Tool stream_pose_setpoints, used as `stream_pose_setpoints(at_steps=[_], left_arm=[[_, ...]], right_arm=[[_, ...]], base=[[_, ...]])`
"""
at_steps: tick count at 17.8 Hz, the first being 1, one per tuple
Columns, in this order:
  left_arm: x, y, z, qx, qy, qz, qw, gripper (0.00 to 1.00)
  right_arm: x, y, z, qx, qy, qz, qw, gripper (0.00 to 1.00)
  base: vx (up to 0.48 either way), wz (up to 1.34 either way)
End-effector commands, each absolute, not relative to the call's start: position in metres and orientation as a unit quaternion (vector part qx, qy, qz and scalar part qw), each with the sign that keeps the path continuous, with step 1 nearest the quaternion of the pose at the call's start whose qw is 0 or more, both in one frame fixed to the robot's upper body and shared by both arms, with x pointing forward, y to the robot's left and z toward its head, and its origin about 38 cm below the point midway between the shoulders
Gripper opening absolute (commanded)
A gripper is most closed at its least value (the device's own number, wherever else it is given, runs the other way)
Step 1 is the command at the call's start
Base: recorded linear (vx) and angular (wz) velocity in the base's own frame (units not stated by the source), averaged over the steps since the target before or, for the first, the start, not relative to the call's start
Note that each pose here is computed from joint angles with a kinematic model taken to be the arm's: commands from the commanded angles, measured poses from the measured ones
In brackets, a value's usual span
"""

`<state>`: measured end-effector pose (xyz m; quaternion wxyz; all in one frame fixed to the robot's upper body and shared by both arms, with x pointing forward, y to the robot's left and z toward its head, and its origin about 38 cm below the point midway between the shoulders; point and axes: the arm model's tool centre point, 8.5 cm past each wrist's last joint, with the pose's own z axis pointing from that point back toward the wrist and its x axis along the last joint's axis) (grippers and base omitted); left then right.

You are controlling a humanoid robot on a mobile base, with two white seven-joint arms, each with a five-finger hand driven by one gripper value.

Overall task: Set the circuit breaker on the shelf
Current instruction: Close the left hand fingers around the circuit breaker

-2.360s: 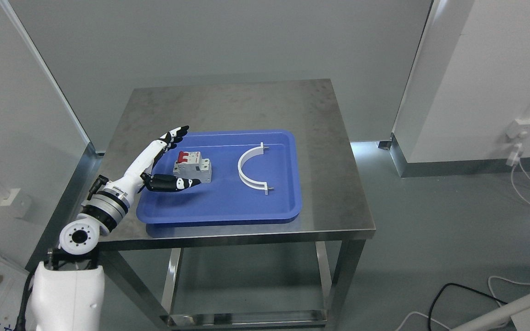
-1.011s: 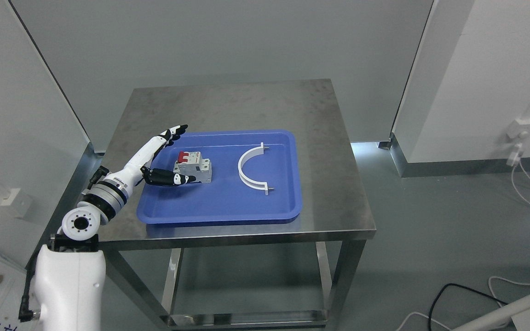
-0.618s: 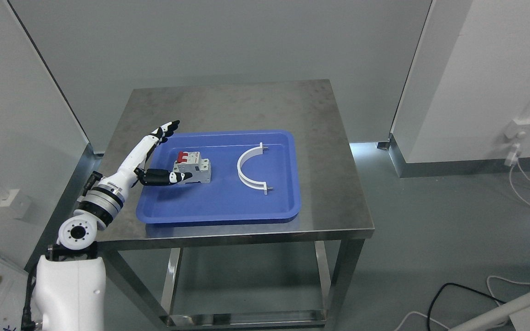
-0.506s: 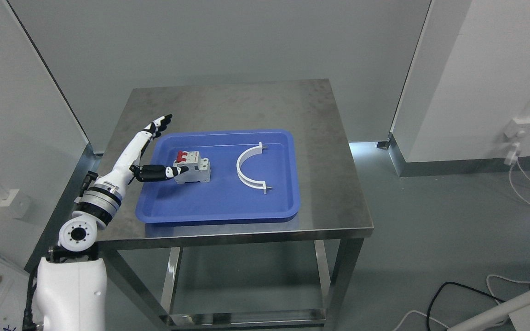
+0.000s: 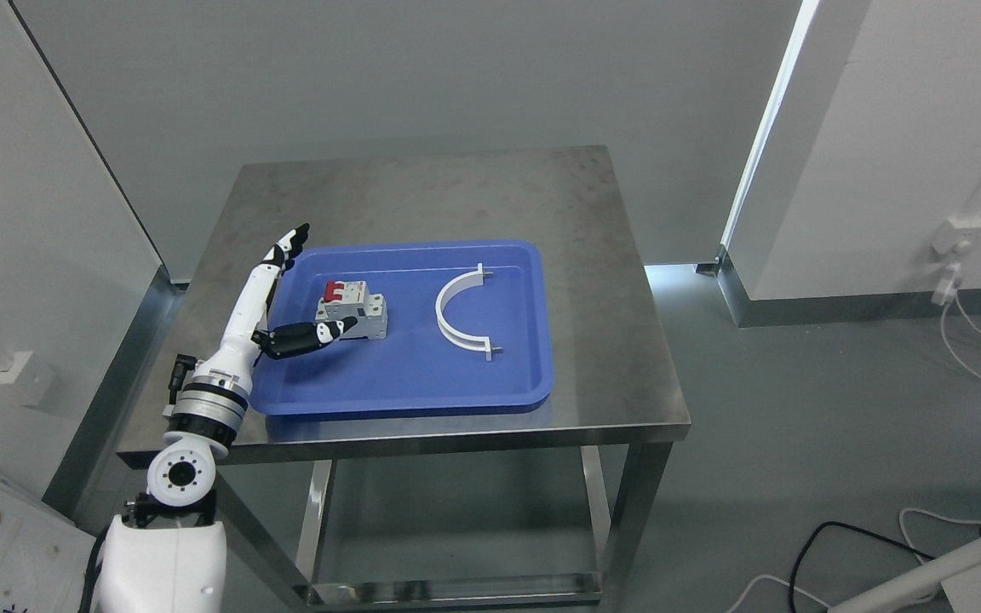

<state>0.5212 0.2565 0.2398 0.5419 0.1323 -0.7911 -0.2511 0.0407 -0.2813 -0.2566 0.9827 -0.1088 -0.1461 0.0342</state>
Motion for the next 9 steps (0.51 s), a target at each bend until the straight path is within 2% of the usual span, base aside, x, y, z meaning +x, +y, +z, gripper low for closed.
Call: stream_pose_setpoints(at_steps=[1,5,9], left_arm=[[0.519,0.218,0.235,0.108,-0.767,-0.308,0.553,0.94],[0.528,0.234,0.237,0.133,-0.759,-0.286,0.569,0.9],[0.529,0.248,0.236,0.137,-0.76,-0.269,0.576,0.68]], right_arm=[[0.019,-0.293,-0.259,-0.123,-0.038,0.047,0.991,1.0],[0.019,-0.293,-0.259,-0.123,-0.038,0.047,0.991,1.0],[0.019,-0.293,-0.259,-0.123,-0.038,0.047,0.991,1.0]], base=[[0.011,-0.02],[0.014,-0.02],[0.0,0.0]])
